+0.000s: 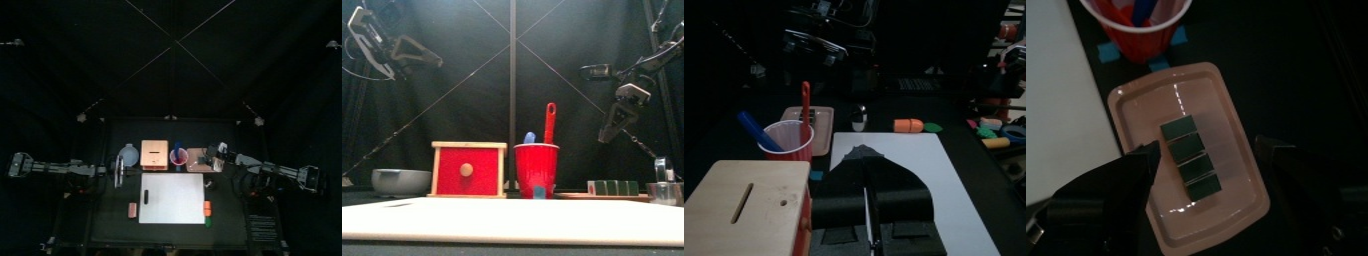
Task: Place sushi on board then cut the sushi with the knife then place the pieces on the plate
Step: Place the sushi on the board
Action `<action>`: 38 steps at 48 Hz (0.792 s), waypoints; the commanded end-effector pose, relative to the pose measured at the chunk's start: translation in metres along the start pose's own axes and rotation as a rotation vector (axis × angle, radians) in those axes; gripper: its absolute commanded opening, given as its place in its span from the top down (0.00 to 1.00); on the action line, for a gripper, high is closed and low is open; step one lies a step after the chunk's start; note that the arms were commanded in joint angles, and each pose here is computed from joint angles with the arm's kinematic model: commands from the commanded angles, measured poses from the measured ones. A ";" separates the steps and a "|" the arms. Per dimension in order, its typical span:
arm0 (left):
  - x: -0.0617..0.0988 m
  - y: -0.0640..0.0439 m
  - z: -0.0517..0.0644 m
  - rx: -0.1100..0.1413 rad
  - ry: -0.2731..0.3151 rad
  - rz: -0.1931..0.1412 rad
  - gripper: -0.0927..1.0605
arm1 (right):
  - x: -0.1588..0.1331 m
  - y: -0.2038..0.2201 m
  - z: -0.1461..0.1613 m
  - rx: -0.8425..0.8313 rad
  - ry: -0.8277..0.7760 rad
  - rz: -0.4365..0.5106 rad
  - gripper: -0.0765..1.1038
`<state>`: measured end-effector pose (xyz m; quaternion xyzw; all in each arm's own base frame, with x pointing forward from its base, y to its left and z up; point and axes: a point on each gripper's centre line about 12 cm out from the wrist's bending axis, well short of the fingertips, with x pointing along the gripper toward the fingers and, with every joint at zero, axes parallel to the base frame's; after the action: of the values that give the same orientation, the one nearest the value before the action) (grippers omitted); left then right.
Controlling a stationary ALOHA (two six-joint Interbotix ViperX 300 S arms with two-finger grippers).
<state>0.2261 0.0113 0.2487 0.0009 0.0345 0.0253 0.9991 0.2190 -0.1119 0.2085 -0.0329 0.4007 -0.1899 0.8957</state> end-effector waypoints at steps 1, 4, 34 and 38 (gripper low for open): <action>0.001 0.001 0.004 0.003 -0.015 0.006 0.94 | 0.000 0.000 0.009 -0.032 -0.001 0.002 0.05; 0.001 0.002 0.003 0.002 -0.014 0.007 0.94 | 0.002 0.000 0.008 -0.049 0.013 0.006 0.05; 0.000 0.005 -0.002 -0.003 0.003 0.020 0.94 | 0.051 -0.017 -0.017 -0.073 0.220 0.080 0.06; 0.000 0.005 -0.002 -0.001 0.005 0.022 0.94 | 0.053 -0.020 -0.020 -0.060 0.226 0.093 0.06</action>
<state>0.2235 0.0150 0.2422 0.0003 0.0430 0.0337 0.9985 0.2275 -0.1420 0.1543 -0.0266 0.5188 -0.1316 0.8443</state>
